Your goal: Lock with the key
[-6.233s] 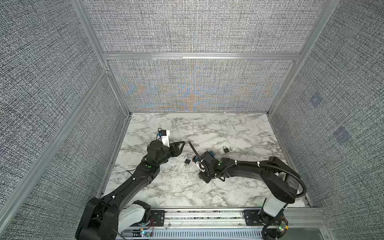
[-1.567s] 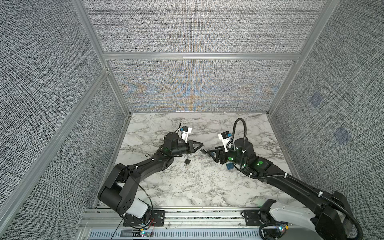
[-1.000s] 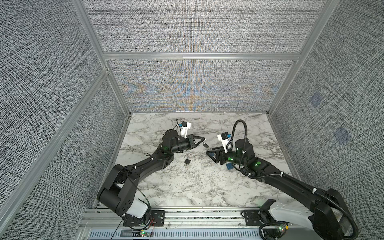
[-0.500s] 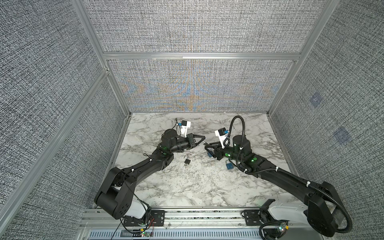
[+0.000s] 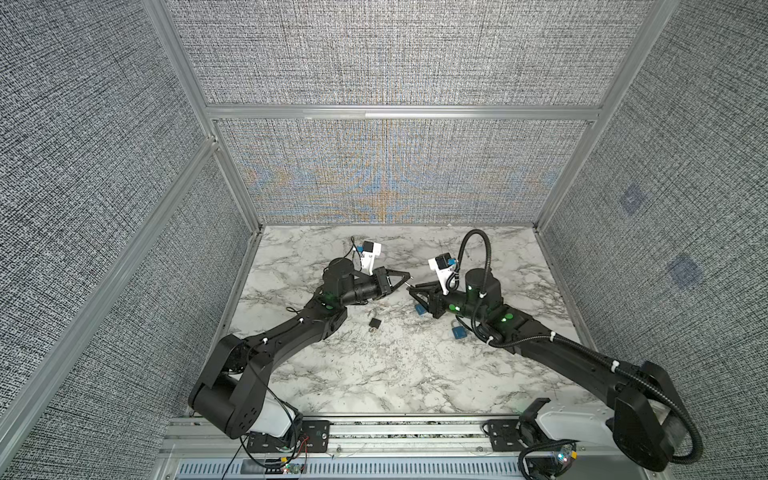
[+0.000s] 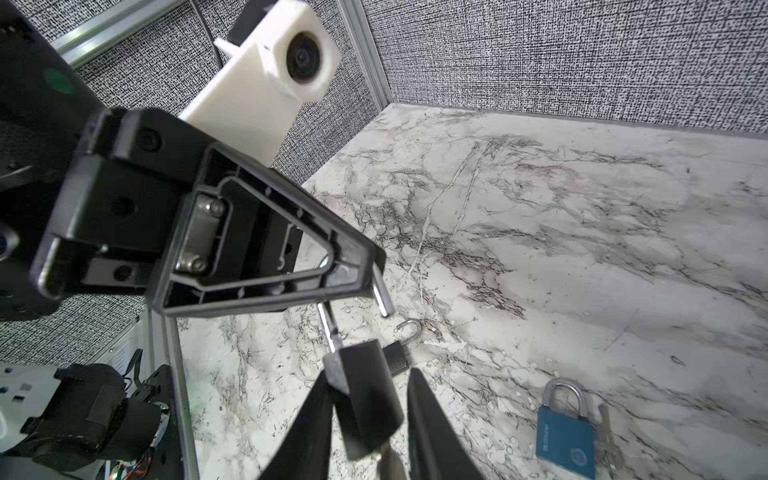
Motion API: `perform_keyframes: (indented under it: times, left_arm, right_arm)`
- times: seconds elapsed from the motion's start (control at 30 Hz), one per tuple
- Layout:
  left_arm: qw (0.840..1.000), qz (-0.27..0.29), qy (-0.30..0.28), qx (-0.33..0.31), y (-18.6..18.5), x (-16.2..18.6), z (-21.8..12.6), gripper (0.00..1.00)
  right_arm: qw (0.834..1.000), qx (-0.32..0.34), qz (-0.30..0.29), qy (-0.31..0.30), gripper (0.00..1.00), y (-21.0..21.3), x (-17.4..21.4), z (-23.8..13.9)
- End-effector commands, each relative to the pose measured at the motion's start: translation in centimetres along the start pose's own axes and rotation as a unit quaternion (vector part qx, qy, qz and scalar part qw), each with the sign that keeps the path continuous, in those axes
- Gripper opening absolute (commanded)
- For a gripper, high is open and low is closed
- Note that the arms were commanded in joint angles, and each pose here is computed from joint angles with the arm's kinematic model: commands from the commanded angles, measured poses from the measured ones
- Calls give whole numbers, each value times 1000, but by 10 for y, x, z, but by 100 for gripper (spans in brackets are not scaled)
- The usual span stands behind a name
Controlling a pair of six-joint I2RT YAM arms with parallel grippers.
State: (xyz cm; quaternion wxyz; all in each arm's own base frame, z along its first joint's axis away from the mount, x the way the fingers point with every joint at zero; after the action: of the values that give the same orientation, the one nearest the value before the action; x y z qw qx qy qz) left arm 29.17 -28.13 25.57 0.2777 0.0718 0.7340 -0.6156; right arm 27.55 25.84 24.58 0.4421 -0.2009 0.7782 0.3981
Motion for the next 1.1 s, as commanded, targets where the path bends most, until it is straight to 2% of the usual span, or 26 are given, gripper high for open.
perform_keyframes:
  times: [0.0,0.17,0.27,0.33,0.53,0.63,0.67,0.77,0.87,1.07]
  left_arm:
    - [1000,14,-7,18,-9,-5,0,0]
    - [1000,16,-10,24,-12,-7,0,0]
    - [1000,16,-11,23,-11,-7,-1,0]
    - [1000,16,-13,23,-11,-7,-1,0]
    - [999,21,-22,21,-9,-9,-6,1]
    - [999,27,-33,14,-6,-15,-14,31]
    - [999,30,-37,8,-4,-17,-18,35]
    - [997,58,-45,-12,-1,-24,-30,39]
    - [993,112,-36,-23,-9,-26,-34,40]
    - [981,193,8,9,-29,-19,-36,39]
  right_arm:
    - [1000,-8,-5,-7,26,3,-5,1]
    - [1000,-8,-4,-4,23,2,-3,2]
    - [1000,-4,-4,-6,13,1,-4,1]
    - [1000,-3,-3,-6,1,1,-3,0]
    - [1000,-9,3,1,0,3,-3,-2]
    - [1000,-22,10,12,0,5,-3,-5]
    - [999,-26,14,17,0,5,-3,-6]
    - [998,-53,25,37,0,7,-2,-9]
    - [994,-79,36,61,0,10,2,-11]
    - [989,-109,50,82,0,12,8,-17]
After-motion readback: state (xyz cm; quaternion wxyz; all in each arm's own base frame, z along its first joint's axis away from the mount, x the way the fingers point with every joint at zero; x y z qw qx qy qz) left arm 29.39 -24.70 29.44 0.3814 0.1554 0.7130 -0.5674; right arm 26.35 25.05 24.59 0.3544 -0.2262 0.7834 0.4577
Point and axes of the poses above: each gripper's point midway between its finger pads, its own z axis out along the fingers, its own y axis along the line the jaws close on, x = y × z, the point moved 4 cm from there along -z, back along the fingers, and after that the axes turned 4 degrees about z, right-handed, at the moved point
